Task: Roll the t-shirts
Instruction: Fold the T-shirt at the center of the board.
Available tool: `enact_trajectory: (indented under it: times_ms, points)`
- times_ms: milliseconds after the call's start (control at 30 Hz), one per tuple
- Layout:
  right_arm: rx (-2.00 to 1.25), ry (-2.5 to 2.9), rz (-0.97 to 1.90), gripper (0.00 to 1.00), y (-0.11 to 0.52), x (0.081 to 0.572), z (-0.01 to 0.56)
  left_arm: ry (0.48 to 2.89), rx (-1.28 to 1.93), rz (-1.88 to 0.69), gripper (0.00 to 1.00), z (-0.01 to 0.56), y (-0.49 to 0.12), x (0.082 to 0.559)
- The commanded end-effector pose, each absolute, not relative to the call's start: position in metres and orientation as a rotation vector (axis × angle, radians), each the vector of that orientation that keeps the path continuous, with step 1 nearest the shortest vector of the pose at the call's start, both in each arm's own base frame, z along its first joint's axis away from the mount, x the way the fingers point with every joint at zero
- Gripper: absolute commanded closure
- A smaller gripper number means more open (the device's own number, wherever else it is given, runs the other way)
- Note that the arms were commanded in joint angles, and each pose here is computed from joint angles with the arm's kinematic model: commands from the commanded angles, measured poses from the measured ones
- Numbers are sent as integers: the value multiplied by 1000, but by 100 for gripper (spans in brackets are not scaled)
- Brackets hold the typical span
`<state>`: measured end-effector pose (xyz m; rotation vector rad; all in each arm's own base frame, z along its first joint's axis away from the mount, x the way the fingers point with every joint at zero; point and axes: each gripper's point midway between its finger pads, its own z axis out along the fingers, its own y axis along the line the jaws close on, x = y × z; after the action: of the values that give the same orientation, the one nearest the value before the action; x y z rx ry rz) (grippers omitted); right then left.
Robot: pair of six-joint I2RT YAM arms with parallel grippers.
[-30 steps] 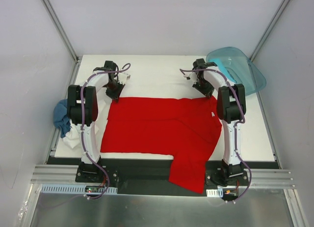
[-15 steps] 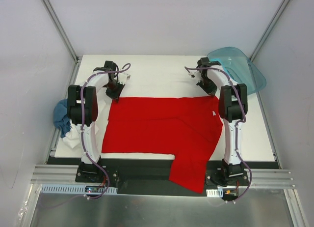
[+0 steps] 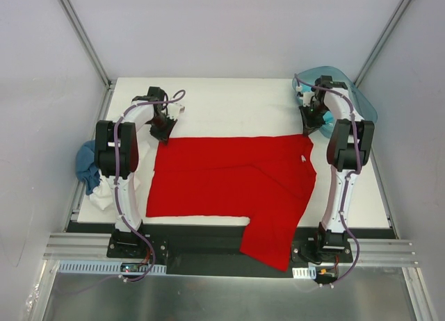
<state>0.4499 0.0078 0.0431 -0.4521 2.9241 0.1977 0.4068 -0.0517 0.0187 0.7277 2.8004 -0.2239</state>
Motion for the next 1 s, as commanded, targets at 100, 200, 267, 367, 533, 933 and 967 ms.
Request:
enact_trajectory:
  times_ms: [100, 200, 267, 367, 533, 933, 967]
  points:
    - [-331, 2797, 581, 99, 57, 441, 106, 2962, 758, -136, 100, -2, -29, 367]
    - [-255, 2779, 579, 99, 55, 446, 111, 2972, 766, -120, 100, -4, -25, 364]
    - [-222, 2778, 551, 99, 48, 449, 109, 2976, 765, -118, 100, -5, -23, 364]
    - [-204, 2814, 481, 99, 37, 451, 96, 2976, 762, -105, 100, -5, -19, 364]
    - [-111, 2872, 380, 99, 19, 445, 81, 2992, 755, -73, 100, -7, -13, 363]
    - [-137, 2883, 158, 74, -14, 444, 82, 2993, 748, -70, 100, -8, -9, 365]
    - [-143, 2878, 163, 73, -14, 444, 83, 2993, 748, -67, 100, -7, -9, 365]
